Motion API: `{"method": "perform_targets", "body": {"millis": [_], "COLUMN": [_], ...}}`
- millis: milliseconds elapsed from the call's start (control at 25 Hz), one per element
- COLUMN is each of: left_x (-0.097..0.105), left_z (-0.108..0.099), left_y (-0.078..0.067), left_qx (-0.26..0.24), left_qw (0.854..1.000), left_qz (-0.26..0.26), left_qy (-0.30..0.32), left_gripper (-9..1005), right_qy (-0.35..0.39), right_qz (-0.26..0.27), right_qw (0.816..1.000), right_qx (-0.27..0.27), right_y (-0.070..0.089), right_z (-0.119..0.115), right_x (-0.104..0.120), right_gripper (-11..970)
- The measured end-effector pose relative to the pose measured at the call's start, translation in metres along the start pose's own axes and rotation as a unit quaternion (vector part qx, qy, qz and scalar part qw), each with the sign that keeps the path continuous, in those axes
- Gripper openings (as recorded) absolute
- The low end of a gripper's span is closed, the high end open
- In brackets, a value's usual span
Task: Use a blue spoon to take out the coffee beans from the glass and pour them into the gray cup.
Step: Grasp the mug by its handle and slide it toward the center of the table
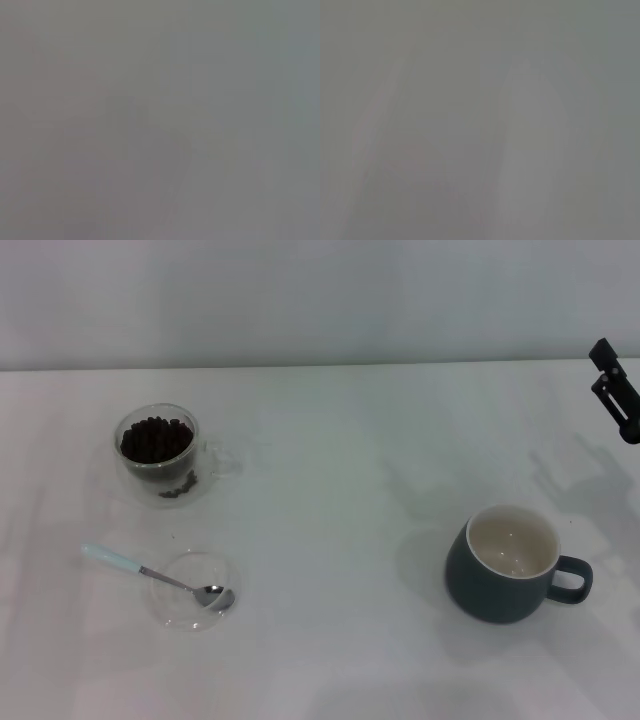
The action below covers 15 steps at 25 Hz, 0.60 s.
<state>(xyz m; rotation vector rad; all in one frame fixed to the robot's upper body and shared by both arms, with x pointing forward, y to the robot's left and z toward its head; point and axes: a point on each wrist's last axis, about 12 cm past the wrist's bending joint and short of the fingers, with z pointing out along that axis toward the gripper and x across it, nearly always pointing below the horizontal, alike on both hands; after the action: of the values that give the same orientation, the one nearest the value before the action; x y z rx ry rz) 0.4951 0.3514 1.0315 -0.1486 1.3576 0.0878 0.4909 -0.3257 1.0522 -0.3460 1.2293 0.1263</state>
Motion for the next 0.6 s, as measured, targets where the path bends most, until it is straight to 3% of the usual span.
{"method": "perform_targets", "body": {"millis": [600], "left_x": [0.0017], "left_z": [0.0057], "left_y": [-0.0028], "left_qx": [0.007], "left_qw": [1.0], "left_qz": [0.01], "left_qy": [0.011], "left_gripper": [657], "right_qy": [-0.007], "right_qz": [0.005], "right_qw": [1.0], "right_qx": [-0.022], "right_y": [0.0062], "right_z": [0.0005], "right_x": [-0.0014], "right_gripper": [730]}}
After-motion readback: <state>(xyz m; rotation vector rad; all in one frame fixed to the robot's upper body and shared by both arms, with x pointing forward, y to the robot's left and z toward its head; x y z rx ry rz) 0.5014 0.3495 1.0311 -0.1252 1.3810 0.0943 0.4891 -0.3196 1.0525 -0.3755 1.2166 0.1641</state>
